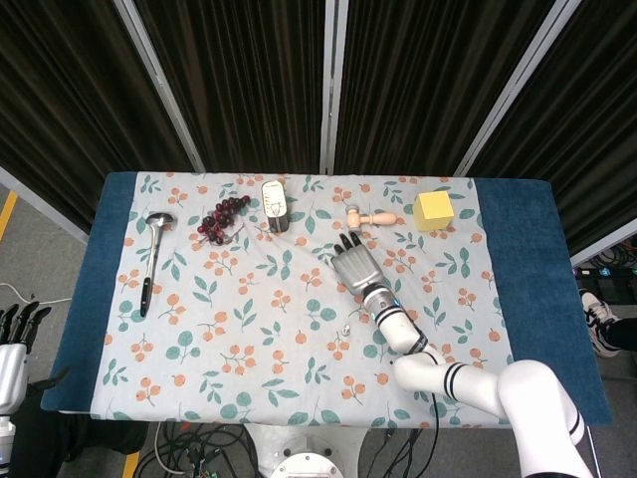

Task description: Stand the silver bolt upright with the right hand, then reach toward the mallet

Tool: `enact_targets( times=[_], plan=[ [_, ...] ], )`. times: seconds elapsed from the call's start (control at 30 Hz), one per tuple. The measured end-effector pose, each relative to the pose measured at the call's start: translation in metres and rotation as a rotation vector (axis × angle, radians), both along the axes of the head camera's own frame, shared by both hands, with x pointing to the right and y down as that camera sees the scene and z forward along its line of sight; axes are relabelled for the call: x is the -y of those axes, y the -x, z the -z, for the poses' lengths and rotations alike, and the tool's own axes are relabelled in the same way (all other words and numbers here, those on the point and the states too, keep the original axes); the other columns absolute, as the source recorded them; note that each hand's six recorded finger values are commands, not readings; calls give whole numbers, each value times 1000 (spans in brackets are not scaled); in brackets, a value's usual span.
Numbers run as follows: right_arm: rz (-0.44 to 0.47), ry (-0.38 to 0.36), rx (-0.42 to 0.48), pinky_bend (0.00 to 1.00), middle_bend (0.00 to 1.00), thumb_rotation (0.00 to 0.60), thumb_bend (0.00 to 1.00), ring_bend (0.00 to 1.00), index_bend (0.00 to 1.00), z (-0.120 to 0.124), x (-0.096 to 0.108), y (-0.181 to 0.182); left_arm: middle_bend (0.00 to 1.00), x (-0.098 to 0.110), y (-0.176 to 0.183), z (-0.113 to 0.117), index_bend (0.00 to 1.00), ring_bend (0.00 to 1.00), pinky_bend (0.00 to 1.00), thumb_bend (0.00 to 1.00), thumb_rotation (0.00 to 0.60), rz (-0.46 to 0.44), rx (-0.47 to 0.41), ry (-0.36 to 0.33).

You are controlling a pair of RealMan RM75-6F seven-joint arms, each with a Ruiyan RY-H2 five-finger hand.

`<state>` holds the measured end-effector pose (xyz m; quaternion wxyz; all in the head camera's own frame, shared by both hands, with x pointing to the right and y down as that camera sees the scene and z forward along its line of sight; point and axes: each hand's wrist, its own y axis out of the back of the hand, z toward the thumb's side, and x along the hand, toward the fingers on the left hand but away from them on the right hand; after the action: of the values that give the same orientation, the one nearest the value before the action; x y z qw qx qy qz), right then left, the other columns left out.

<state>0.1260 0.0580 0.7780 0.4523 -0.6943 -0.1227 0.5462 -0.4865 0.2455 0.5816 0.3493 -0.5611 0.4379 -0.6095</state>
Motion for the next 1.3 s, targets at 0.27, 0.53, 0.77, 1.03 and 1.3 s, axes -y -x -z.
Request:
enact_targets(
  times=[0.27,0.53,0.77,1.03,1.3],
  plan=[
    [-12,-11,21,0,239,600,340,0,581,2,-1,1,78,-1,1,0,156,1,0,0,600,2,-2,-2],
    [-71,29,118,0,240,600,341,0,584,17,-5,2,78,-1,-1,0,156,1,0,0,600,-6,-1,-4],
    [-199,117,245,0,241,600,342,0,586,33,-4,-5,78,-1,-2,1,156,1,0,0,600,-9,-1,-3],
    [-299,168,295,0,240,600,341,0,586,31,0,-23,78,-1,-2,0,157,1,0,0,600,-11,-1,-1],
    [-303,161,290,0,239,600,341,0,573,27,2,-26,78,-1,-2,0,156,2,0,0,600,-9,1,0]
  ],
)
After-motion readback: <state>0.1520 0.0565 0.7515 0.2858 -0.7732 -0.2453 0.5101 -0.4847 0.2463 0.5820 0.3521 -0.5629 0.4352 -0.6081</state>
